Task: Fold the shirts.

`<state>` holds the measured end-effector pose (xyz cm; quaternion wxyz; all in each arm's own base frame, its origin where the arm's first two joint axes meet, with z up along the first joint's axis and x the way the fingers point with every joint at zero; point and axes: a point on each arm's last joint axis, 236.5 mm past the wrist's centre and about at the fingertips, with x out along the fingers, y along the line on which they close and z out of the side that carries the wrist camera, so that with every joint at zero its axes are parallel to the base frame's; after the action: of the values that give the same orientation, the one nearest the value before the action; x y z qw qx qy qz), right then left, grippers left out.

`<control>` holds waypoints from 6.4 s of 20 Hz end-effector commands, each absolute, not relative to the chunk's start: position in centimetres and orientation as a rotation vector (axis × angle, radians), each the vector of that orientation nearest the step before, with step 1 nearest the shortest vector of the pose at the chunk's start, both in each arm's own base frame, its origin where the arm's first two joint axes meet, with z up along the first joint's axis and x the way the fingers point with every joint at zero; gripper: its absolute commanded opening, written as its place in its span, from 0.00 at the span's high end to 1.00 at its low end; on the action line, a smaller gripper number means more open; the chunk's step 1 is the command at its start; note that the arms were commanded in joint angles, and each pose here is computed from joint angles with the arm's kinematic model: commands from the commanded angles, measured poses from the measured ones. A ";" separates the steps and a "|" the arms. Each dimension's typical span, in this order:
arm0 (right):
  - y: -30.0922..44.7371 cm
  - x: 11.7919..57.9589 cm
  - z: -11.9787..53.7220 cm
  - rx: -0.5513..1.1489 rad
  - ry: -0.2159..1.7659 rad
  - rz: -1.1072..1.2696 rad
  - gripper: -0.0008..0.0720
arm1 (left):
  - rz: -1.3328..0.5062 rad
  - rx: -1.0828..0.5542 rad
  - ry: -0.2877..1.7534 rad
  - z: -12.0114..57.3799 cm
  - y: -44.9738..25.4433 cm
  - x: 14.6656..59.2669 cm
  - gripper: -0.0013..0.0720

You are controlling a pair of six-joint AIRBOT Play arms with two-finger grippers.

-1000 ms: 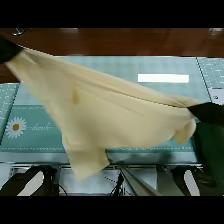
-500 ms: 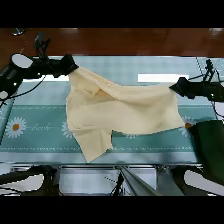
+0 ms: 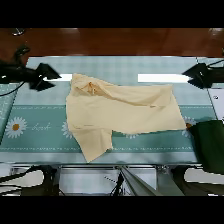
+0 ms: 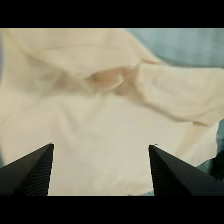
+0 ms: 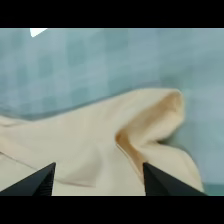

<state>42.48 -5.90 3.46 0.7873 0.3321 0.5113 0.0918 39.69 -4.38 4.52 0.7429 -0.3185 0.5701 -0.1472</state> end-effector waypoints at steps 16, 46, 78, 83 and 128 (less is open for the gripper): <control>0.6 27.2 -1.6 0.912 1.139 0.176 0.13 | -0.260 -0.940 1.435 -9.5 -11.2 24.5 0.02; -0.3 22.1 -9.9 0.869 1.429 -0.085 0.13 | -0.418 -0.830 1.324 -6.6 -10.8 27.7 0.95; 4.9 13.4 49.6 -0.032 0.102 0.083 0.96 | 0.048 0.116 -0.230 55.1 -3.4 10.4 0.95; 3.7 15.4 41.9 0.026 0.356 0.068 0.96 | 0.067 0.060 0.055 46.2 0.5 15.2 0.95; -1.6 40.8 -5.7 0.588 1.458 0.228 0.13 | -0.387 -0.533 1.746 -6.0 -8.2 34.5 0.02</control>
<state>41.66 -2.19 -6.14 0.7123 0.2552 0.6475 0.0903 36.15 -8.11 -6.15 0.6188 -0.2340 0.7329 -0.1583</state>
